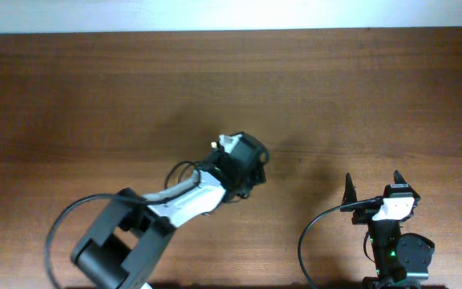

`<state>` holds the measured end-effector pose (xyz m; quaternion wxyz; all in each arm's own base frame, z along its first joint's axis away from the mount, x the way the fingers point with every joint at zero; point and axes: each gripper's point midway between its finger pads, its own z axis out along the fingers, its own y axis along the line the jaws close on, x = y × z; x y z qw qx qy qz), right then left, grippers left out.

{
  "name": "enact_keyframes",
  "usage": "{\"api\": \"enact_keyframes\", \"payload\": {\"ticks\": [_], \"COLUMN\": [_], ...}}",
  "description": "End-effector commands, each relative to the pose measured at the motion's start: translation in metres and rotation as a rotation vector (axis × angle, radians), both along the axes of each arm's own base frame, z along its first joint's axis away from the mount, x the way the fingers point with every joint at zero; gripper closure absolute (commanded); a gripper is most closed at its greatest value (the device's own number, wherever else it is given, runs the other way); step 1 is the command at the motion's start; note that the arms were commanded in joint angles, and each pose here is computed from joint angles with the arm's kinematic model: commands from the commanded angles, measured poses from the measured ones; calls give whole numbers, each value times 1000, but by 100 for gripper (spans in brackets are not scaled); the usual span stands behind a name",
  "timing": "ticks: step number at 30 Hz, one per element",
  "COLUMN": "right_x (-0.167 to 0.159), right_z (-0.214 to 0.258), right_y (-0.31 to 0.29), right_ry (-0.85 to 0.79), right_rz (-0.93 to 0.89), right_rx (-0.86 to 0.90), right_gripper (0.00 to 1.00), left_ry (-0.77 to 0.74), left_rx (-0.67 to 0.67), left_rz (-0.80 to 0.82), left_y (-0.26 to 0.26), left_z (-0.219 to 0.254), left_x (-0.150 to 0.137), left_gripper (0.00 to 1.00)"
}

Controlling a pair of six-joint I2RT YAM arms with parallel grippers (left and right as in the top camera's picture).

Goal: Untangle cables
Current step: 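Close the left gripper on the cable bundle and lift it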

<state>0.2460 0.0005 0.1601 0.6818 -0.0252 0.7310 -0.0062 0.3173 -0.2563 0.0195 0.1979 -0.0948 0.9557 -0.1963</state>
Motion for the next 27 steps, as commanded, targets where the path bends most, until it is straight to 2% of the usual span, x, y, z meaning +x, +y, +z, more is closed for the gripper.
{"api": "enact_keyframes", "payload": {"ticks": [1, 8, 14, 16, 18, 20, 21, 23, 27], "right_x": [0, 0, 0, 0, 0, 0, 0, 0, 0], "right_z": [-3, -3, -3, -3, -3, -3, -3, -3, -3], "right_y": [0, 0, 0, 0, 0, 0, 0, 0, 0], "right_ry": [1, 1, 1, 1, 1, 1, 1, 1, 1], "right_rz": [0, 0, 0, 0, 0, 0, 0, 0, 0], "right_rx": [0, 0, 0, 0, 0, 0, 0, 0, 0], "right_gripper": [1, 2, 2, 2, 2, 1, 2, 2, 1], "left_ry": [-145, -228, -146, -111, -76, -56, -51, -38, -25], "left_rx": [-96, -150, -94, -72, -68, -65, -61, -53, -44], "left_rz": [-47, -8, 2, 2, -9, -15, -15, -15, -15], "left_y": [9, 46, 57, 58, 55, 53, 53, 53, 55], "left_z": [81, 157, 142, 131, 121, 115, 113, 108, 105], "left_x": [12, -14, -30, -31, -33, -34, -33, -34, -35], "left_gripper": [100, 99, 99, 93, 74, 36, 23, 13, 9]}}
